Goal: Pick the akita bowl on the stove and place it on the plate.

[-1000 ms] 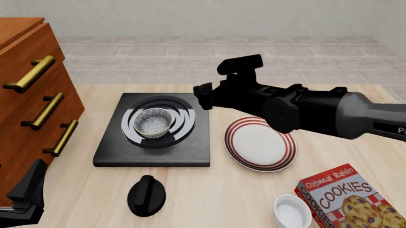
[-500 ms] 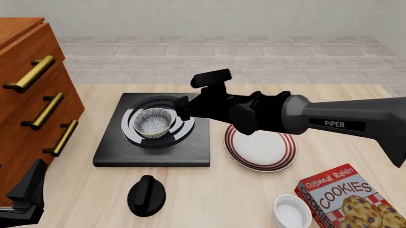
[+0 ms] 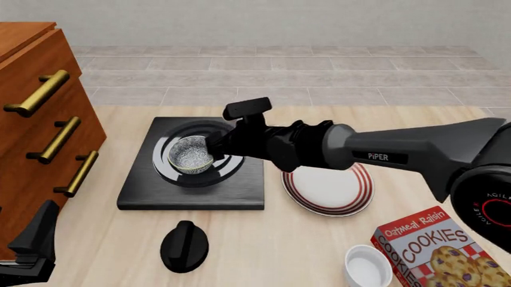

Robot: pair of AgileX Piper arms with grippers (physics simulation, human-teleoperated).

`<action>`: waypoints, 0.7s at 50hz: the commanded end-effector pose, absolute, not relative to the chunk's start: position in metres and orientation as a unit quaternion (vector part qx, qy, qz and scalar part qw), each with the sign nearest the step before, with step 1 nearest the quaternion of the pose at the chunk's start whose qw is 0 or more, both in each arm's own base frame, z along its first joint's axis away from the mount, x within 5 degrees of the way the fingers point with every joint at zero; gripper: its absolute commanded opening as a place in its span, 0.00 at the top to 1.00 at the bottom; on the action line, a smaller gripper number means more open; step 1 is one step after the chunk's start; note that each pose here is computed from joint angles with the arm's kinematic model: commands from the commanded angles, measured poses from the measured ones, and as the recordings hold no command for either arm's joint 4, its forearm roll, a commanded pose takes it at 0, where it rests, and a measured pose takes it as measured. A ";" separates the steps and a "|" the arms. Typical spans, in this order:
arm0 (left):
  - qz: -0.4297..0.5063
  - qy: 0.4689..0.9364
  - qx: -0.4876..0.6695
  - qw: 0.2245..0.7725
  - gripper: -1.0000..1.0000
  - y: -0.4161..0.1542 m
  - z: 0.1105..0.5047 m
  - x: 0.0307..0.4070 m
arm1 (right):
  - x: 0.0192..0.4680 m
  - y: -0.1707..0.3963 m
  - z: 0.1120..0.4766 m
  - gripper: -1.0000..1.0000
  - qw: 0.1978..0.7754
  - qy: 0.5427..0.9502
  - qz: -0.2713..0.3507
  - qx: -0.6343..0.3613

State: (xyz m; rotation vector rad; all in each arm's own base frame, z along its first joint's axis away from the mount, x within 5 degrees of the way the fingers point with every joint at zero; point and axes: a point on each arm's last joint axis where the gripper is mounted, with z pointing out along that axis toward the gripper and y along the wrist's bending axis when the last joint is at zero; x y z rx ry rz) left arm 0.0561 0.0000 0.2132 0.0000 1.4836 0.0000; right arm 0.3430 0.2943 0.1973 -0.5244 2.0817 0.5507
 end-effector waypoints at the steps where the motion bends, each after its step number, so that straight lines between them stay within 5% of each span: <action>1: 0.000 0.676 0.000 0.737 0.00 0.000 0.213 0.056 | 0.350 0.300 0.184 0.00 0.434 0.848 0.216 -0.214; 35: 0.000 0.676 0.000 0.737 0.00 0.000 0.213 0.056 | 0.350 0.326 0.147 0.00 0.403 0.852 0.188 -0.277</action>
